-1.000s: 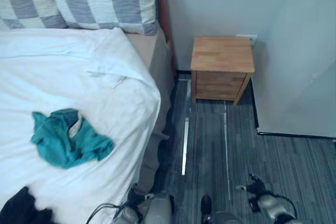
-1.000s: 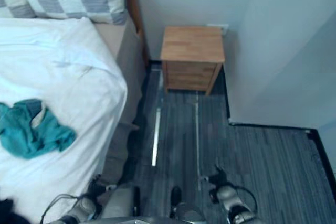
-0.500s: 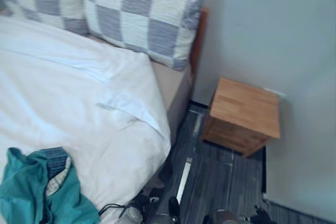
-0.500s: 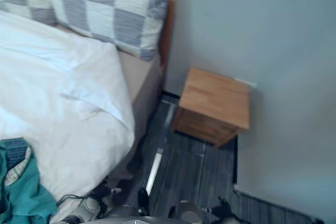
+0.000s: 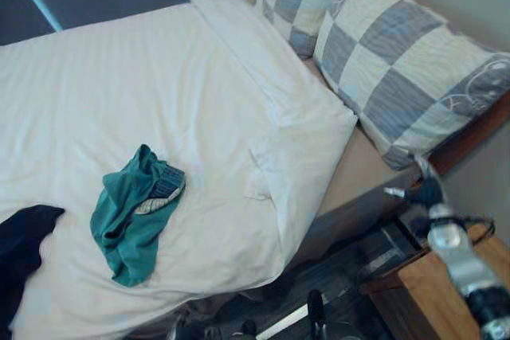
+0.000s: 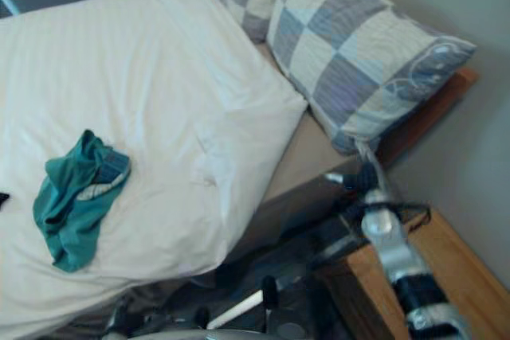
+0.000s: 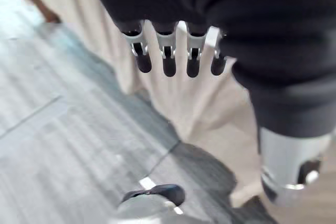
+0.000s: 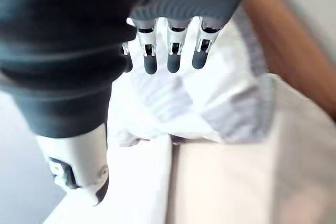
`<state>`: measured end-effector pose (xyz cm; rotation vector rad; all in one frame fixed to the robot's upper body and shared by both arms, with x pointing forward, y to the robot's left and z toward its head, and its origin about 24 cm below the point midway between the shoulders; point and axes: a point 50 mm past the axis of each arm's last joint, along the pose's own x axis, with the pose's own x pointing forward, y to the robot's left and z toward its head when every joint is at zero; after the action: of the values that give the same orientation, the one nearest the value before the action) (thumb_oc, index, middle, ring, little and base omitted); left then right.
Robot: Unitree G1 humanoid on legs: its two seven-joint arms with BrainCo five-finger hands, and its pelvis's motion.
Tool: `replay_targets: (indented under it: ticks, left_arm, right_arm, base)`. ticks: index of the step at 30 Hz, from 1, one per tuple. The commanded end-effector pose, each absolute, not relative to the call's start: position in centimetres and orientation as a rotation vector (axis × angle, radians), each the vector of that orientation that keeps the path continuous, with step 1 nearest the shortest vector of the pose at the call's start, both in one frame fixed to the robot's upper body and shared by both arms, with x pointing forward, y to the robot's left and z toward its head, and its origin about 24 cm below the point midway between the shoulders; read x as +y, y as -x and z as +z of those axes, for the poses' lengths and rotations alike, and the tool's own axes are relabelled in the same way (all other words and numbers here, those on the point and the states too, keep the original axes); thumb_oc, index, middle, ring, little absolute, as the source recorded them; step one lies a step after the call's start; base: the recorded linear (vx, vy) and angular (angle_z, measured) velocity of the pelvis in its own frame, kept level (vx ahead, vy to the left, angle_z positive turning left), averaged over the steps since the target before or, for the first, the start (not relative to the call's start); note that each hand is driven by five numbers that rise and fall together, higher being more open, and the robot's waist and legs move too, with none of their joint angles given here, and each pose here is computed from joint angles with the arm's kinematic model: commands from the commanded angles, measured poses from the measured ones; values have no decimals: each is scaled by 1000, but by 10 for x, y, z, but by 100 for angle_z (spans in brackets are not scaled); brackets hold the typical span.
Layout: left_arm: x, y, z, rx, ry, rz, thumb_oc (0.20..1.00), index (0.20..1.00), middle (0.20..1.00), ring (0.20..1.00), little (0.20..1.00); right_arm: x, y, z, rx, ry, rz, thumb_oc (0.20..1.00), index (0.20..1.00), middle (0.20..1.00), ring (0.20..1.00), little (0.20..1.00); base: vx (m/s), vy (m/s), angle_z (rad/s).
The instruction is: Tidy up the quilt and then pick up the clothes from the bed and put them into the laundry hamper.
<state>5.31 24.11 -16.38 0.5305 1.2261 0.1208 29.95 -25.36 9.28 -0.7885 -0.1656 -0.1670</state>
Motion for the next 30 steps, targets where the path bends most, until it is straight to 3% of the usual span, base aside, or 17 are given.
replay_targets:
  ticks: [1, 4, 6, 11, 12, 21, 30]
  left_arm:
    - [262, -83, -151, 1120, -595, 156, 1000, 1000, 1000, 1000, 1000]
    - [259, -92, -150, 1097, -598, 142, 1000, 1000, 1000, 1000, 1000]
    - [265, -127, -136, 972, -649, 86, 1000, 1000, 1000, 1000, 1000]
    - [273, -130, -132, 958, -697, 77, 1000, 1000, 1000, 1000, 1000]
    - [277, -129, -131, 963, -704, 79, 1000, 1000, 1000, 1000, 1000]
    - [284, -121, -134, 1028, -730, 77, 1000, 1000, 1000, 1000, 1000]
    - [279, -116, -138, 1057, -682, 87, 1000, 1000, 1000, 1000, 1000]
  right_arm:
    - [-242, -317, 147, -397, 904, -151, 1000, 1000, 1000, 1000, 1000]
    - [-244, -322, 160, -426, 945, -163, 1000, 1000, 1000, 1000, 1000]
    - [-272, -326, 186, -423, 1073, -277, 1000, 1000, 1000, 1000, 1000]
    - [-283, -338, 184, -348, 1084, -315, 1000, 1000, 1000, 1000, 1000]
    - [-283, -347, 173, -279, 1064, -299, 200, 200, 200, 200, 200]
    - [-302, -345, 109, 37, 990, -277, 200, 200, 200, 200, 200]
    - [-374, -237, 16, 447, 913, -429, 200, 200, 200, 200, 200]
  base:
    - [26, -228, 125]
    - [-45, -153, 139]
    - [-163, -274, 201]
    - [-83, -35, 105]
    - [-138, 50, 24]
    - [-6, 44, 12]
    - [79, 77, 7]
